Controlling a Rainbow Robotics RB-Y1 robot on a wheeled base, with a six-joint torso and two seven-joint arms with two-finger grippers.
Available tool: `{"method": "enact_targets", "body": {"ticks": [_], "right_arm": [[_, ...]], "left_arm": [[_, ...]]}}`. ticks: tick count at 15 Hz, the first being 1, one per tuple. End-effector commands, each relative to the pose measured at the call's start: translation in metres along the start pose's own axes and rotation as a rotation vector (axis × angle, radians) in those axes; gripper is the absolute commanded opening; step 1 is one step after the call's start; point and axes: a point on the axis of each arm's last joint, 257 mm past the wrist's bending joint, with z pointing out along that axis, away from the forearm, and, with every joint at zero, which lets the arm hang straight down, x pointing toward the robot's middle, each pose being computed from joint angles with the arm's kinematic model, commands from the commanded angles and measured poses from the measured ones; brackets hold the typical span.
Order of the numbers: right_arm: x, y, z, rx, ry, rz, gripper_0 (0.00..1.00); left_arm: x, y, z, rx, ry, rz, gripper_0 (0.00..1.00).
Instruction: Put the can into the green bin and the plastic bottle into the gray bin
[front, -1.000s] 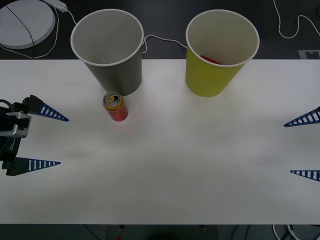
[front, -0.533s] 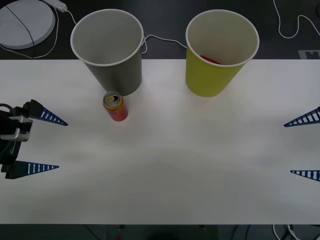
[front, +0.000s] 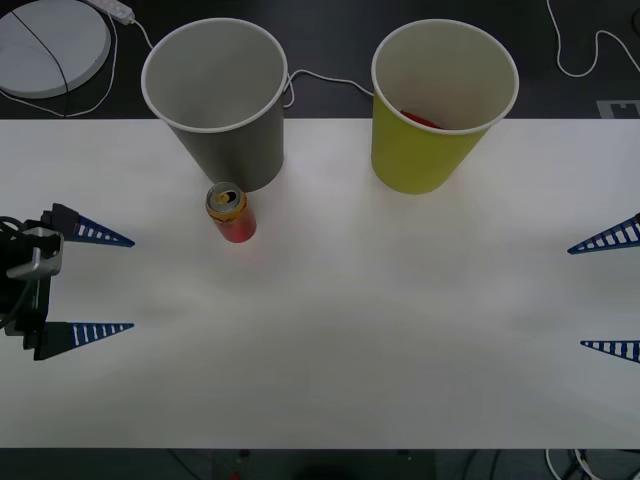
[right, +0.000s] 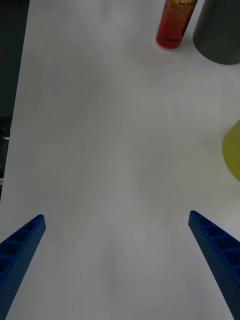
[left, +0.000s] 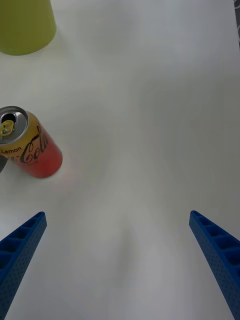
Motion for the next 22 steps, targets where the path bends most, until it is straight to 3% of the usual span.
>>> {"method": "enact_targets", "body": {"ticks": [1,8,12,15,22], "right_arm": [[0.0,0.0,0.0,0.0,0.0,0.0,1.0],[0.0,0.0,0.0,0.0,0.0,0.0,1.0],[0.0,0.0,0.0,0.0,0.0,0.0,1.0],[0.0,0.0,0.0,0.0,0.0,0.0,1.0],[0.0,0.0,0.0,0.0,0.0,0.0,1.0]], "left_arm": [[-0.002,0.001,0.003,-0.074,-0.072,-0.118,1.0],[0.0,0.009,0.024,-0.269,-0.239,-0.45,1.0],[0.007,0.016,0.04,-0.363,-0.28,-0.568,1.0],[0.012,0.022,0.049,-0.45,-0.279,-0.531,1.0],[0.027,0.033,0.074,-0.588,-0.315,-0.488,1.0]]}}
